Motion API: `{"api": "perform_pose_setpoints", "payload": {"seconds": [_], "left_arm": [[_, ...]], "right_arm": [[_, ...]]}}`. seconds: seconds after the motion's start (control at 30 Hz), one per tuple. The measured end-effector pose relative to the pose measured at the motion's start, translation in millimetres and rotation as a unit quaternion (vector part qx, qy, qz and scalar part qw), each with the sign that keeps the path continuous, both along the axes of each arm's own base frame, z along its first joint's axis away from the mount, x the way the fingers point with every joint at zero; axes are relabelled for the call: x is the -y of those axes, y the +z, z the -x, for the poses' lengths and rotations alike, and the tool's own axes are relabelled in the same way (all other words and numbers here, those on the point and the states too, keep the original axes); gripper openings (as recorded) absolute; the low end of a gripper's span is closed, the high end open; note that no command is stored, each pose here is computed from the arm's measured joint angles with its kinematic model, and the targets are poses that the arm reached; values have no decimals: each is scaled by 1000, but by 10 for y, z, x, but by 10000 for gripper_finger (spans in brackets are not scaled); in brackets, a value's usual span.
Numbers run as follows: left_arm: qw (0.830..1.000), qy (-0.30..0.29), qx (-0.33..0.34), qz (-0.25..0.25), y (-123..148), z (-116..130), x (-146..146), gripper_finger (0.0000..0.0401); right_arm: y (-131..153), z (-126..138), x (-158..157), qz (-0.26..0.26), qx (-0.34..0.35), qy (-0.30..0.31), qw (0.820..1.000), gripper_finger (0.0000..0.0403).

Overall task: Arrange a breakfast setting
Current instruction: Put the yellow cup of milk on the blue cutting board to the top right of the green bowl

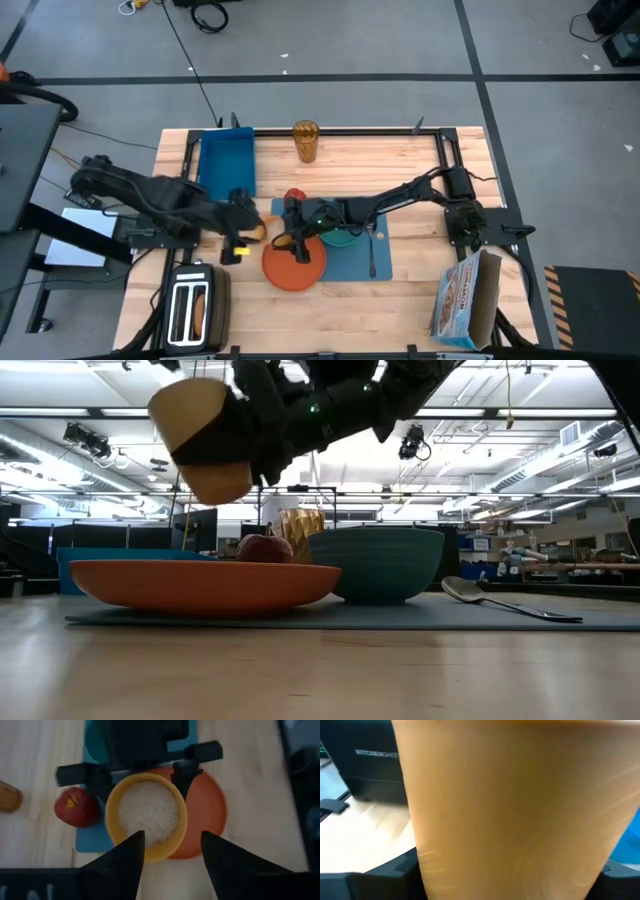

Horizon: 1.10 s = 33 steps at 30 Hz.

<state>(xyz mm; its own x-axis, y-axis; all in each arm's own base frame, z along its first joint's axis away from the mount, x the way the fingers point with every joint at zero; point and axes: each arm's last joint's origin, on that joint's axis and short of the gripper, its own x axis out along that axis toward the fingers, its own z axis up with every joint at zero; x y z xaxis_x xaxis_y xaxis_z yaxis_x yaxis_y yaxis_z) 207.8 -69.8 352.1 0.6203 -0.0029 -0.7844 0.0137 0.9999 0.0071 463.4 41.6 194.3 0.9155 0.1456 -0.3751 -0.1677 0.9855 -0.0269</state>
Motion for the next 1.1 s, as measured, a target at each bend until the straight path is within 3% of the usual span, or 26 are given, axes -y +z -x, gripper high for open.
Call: {"api": "perform_pose_setpoints", "payload": {"seconds": [0.23,0.43,0.73,1.1], "left_arm": [[991,7,134,2,324,276,-47,203],[979,-6,201,-42,412,137,-22,203],[977,-63,154,-133,108,-385,77,203],[974,-55,121,-183,-16,-481,89,203]], "right_arm": [[208,291,76,8,44,-27,999,315],[305,488,99,13,68,-49,996,315],[360,532,55,8,73,-93,993,316],[539,595,84,-14,93,-134,986,318]]}}
